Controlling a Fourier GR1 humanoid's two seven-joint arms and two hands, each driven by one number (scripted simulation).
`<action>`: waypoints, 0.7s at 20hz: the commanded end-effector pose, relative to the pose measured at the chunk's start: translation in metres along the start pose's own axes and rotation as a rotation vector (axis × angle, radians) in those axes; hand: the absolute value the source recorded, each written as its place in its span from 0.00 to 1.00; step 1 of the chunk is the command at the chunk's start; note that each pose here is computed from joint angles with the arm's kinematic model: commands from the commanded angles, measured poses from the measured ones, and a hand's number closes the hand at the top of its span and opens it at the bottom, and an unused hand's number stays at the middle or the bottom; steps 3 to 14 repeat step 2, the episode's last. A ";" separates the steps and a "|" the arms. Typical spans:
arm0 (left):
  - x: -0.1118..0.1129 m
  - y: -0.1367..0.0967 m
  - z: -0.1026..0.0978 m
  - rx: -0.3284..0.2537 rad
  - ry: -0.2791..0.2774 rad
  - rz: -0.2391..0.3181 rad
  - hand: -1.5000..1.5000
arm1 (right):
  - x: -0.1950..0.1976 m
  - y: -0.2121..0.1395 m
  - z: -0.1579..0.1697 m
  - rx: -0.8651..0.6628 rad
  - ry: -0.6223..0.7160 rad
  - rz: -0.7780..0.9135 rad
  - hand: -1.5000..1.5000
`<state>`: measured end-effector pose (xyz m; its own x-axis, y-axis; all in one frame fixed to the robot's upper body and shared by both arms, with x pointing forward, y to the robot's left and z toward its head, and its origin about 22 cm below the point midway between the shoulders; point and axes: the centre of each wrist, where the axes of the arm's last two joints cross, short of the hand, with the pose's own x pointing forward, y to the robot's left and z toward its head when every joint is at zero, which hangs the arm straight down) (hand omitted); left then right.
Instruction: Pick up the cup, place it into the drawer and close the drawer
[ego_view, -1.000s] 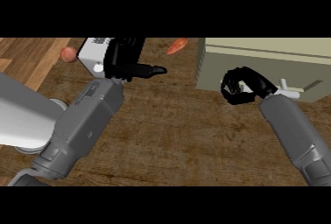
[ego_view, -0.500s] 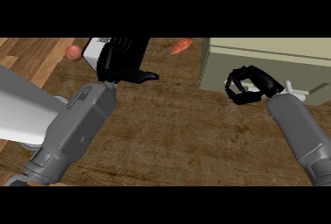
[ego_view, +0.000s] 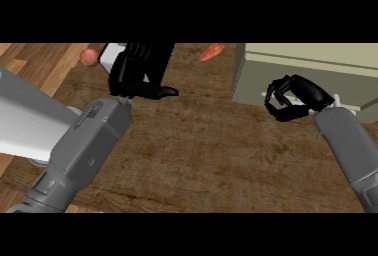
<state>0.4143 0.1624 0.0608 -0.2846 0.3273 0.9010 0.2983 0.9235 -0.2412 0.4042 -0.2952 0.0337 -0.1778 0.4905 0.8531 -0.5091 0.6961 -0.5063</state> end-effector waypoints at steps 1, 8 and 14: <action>0.000 0.004 0.004 -0.011 0.000 0.010 0.00 | 0.057 -0.078 -0.002 -0.261 -0.005 0.149 1.00; -0.003 0.007 0.008 -0.011 0.010 0.000 0.00 | 0.053 -0.080 0.003 -0.264 0.005 0.145 1.00; -0.003 0.007 0.008 -0.011 0.010 0.000 0.00 | 0.053 -0.080 0.003 -0.264 0.005 0.145 1.00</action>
